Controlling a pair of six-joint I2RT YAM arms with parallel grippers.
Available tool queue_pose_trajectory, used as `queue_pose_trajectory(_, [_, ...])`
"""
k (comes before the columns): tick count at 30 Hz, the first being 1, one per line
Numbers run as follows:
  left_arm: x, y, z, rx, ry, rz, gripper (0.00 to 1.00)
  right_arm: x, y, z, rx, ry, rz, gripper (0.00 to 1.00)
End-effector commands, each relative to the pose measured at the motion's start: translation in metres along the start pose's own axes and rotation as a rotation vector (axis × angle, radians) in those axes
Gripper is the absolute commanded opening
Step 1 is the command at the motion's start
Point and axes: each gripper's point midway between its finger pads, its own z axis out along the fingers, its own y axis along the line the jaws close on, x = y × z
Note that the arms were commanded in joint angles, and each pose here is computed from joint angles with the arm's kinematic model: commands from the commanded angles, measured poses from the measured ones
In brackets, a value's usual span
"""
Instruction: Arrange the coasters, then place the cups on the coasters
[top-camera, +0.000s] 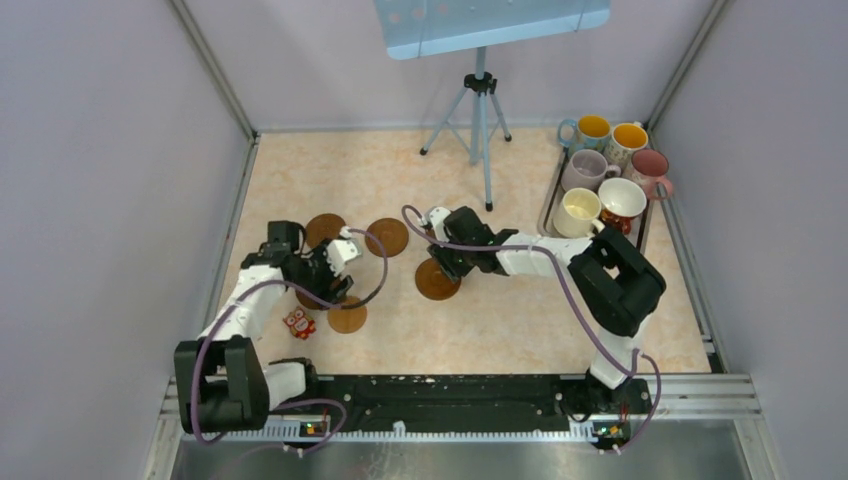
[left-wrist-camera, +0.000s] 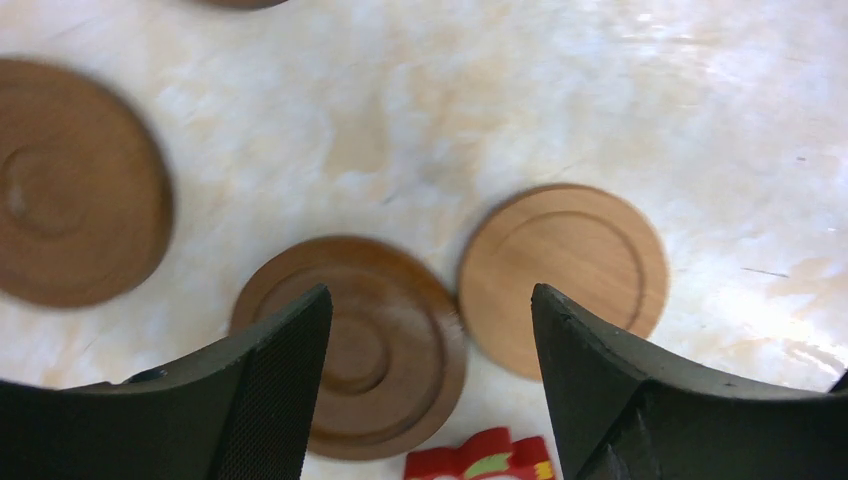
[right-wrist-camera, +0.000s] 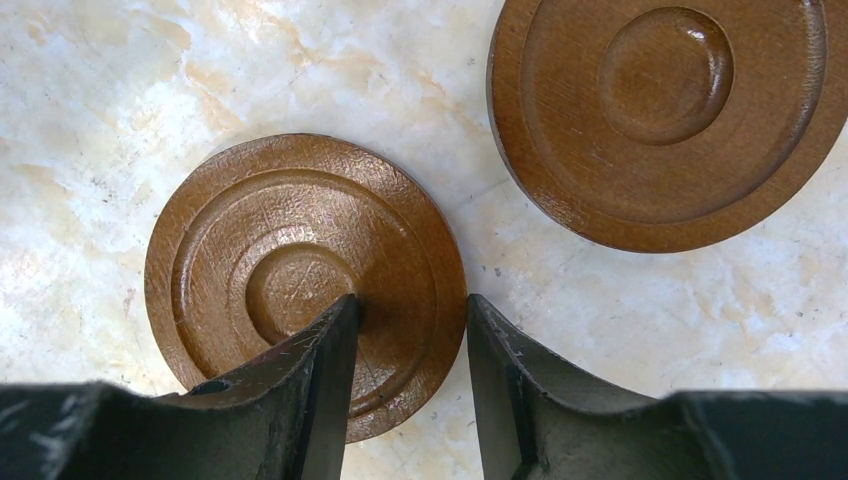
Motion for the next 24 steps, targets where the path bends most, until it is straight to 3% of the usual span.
queue_pose_trajectory(1, [-0.003,-0.027,0.017,0.078,0.032,0.093,0.79,0.03,-0.013,0.006,0.013,0.123,0.012,0.43])
queue_pose_trajectory(12, [0.016,-0.045,0.049,0.115,0.175,0.195,0.73,0.032,-0.019,0.005,-0.003,0.13,0.046,0.43])
queue_pose_trajectory(24, [-0.004,-0.067,0.076,0.153,0.132,0.176,0.63,0.027,-0.021,0.001,-0.024,0.117,0.072,0.44])
